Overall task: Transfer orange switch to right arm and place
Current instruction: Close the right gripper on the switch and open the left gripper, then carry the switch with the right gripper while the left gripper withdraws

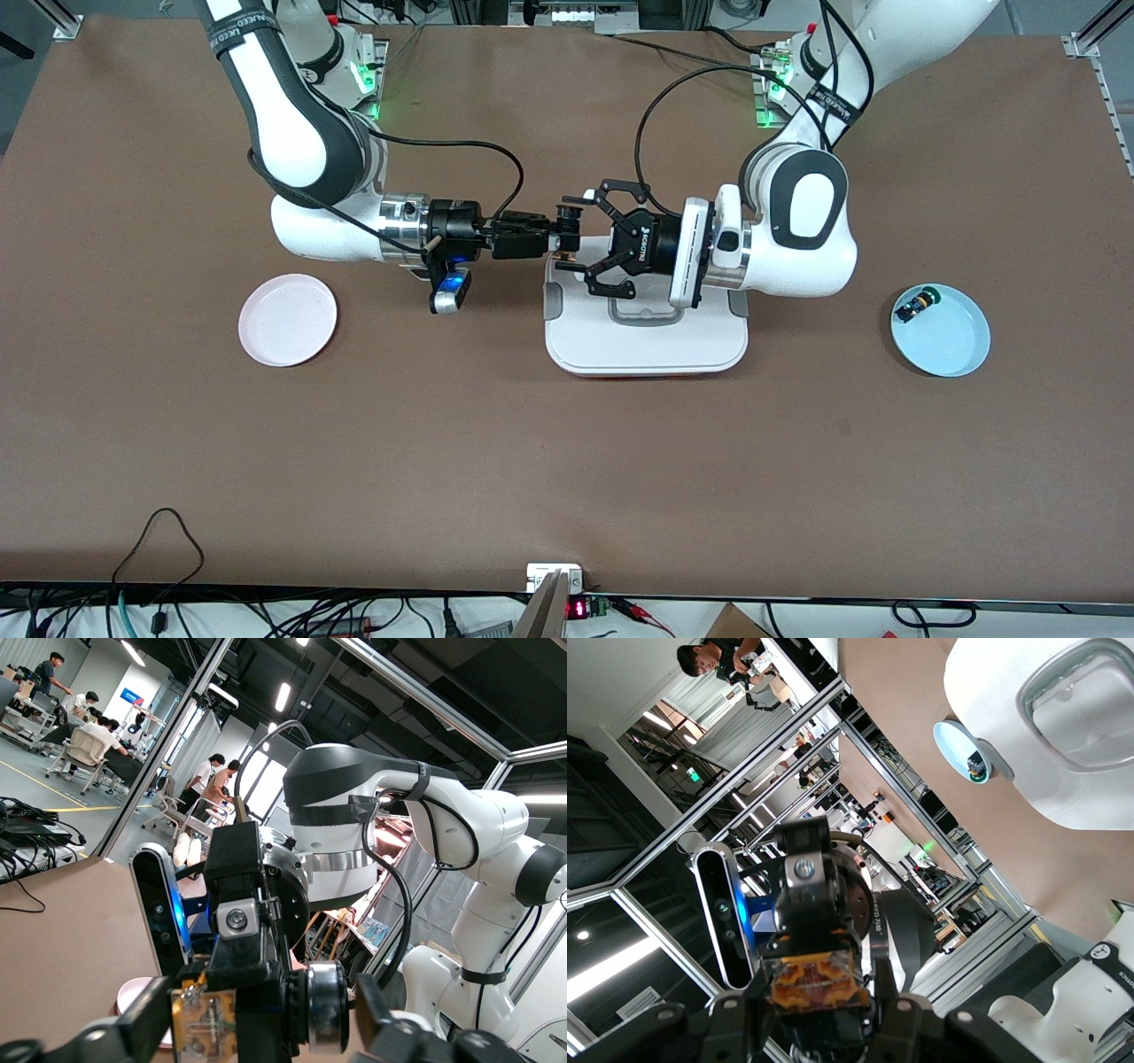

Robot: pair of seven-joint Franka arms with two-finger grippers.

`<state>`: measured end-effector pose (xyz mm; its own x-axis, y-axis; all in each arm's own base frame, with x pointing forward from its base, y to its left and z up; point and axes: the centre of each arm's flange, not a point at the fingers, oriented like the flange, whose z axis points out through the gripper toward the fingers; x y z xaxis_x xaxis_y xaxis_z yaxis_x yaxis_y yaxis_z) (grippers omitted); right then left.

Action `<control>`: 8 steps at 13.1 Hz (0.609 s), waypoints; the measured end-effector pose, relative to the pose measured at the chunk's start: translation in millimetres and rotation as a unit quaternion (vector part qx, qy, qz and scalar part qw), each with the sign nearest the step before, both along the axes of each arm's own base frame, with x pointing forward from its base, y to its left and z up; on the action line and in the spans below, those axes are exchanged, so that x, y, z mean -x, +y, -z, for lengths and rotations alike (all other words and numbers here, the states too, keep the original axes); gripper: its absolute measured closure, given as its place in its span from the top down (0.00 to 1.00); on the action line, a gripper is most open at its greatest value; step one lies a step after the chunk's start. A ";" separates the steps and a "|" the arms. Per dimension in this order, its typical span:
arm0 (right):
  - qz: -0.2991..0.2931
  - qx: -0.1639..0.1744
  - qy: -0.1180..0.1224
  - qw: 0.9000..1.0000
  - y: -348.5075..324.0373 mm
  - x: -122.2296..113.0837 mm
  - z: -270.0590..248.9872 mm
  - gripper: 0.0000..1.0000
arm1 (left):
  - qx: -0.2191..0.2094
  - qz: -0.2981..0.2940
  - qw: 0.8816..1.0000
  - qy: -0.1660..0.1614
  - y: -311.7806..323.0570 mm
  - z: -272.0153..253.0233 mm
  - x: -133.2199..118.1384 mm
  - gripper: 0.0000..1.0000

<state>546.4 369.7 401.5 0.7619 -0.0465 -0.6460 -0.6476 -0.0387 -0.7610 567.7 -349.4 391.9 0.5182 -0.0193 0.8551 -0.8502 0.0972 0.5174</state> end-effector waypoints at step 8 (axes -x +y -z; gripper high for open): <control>0.008 0.010 -0.031 0.999 -30.3 -17.6 -14.4 0.47 | -0.011 0.013 0.996 0.084 6.5 -11.6 -5.2 1.00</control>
